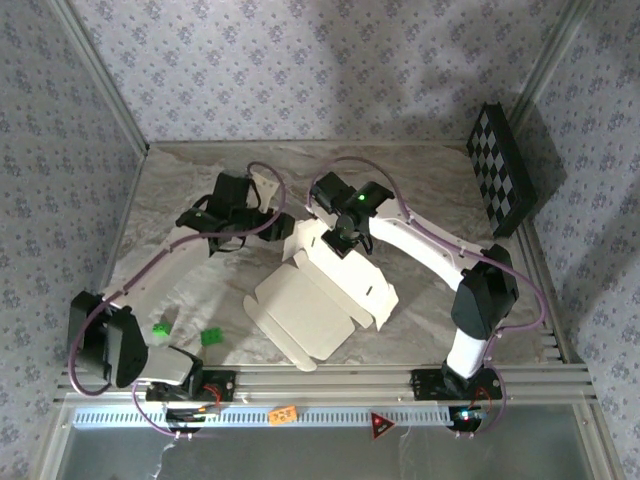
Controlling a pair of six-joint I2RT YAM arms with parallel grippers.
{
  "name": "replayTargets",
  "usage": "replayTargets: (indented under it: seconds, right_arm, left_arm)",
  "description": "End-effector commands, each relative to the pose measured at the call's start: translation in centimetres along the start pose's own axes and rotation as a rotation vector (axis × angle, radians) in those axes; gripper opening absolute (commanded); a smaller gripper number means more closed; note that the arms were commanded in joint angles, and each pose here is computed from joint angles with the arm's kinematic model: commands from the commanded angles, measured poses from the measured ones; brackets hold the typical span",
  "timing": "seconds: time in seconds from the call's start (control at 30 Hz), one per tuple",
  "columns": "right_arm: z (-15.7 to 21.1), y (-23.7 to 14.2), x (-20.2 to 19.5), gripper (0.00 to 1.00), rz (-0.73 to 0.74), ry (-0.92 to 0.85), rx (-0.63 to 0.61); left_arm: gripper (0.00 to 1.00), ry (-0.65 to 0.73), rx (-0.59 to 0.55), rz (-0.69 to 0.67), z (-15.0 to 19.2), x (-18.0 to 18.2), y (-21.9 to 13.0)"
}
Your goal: Fold the paper box
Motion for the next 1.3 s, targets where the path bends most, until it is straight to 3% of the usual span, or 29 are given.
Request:
replayTargets:
  seconds: [0.0, 0.27, 0.47, 0.57, 0.7, 0.93, 1.03, 1.17, 1.27]
  right_arm:
    - [-0.2, -0.1, 0.3, 0.00, -0.001, -0.008, 0.009]
    - [-0.4, -0.6, -0.6, 0.00, 0.114, -0.028, 0.034]
    - [-0.7, -1.1, -1.0, 0.00, 0.174, -0.046, 0.034]
    - [-0.8, -1.3, -1.2, 0.00, 0.208, -0.057, 0.034]
    - [-0.8, -1.3, -1.3, 0.00, 0.264, -0.078, 0.049]
    - [-0.8, -0.8, -0.8, 0.00, 0.325, -0.119, 0.063]
    - [-0.6, -0.6, -0.6, 0.00, 0.338, -0.129, 0.073]
    - [-0.5, -0.4, -0.5, 0.00, 0.342, -0.133, 0.075]
    - [-0.5, -0.2, -0.4, 0.00, 0.346, -0.137, 0.078]
  left_arm:
    - [0.55, 0.028, 0.053, 0.019, -0.7, -0.1, 0.7]
    - [0.55, -0.027, 0.138, 0.004, 0.4, 1.8, 3.9]
    - [0.49, -0.063, 0.162, 0.040, 1.3, 2.3, 5.4]
    - [0.42, -0.078, 0.151, 0.056, 1.3, 2.3, 6.0]
    - [0.22, -0.100, 0.136, 0.064, 1.1, 2.3, 6.4]
    - [0.12, -0.097, 0.116, 0.060, 1.5, 1.9, 6.3]
    - [0.13, -0.106, 0.092, 0.017, 1.6, 2.3, 6.1]
    - [0.40, -0.120, 0.066, -0.048, 1.6, 2.9, 6.1]
    - [0.48, -0.121, 0.064, -0.033, 1.3, 3.0, 6.6]
Point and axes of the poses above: each hand's point on the last joint's axis, 136 mm out from that joint toward the fingers, its own y axis out along the fingers, its own x axis along the line the jaws close on, z = x × y, the point moved 8 cm from there along -y, back along the fingers, and after that the axes turned 11 degrees about -y, right-handed, at the moved point
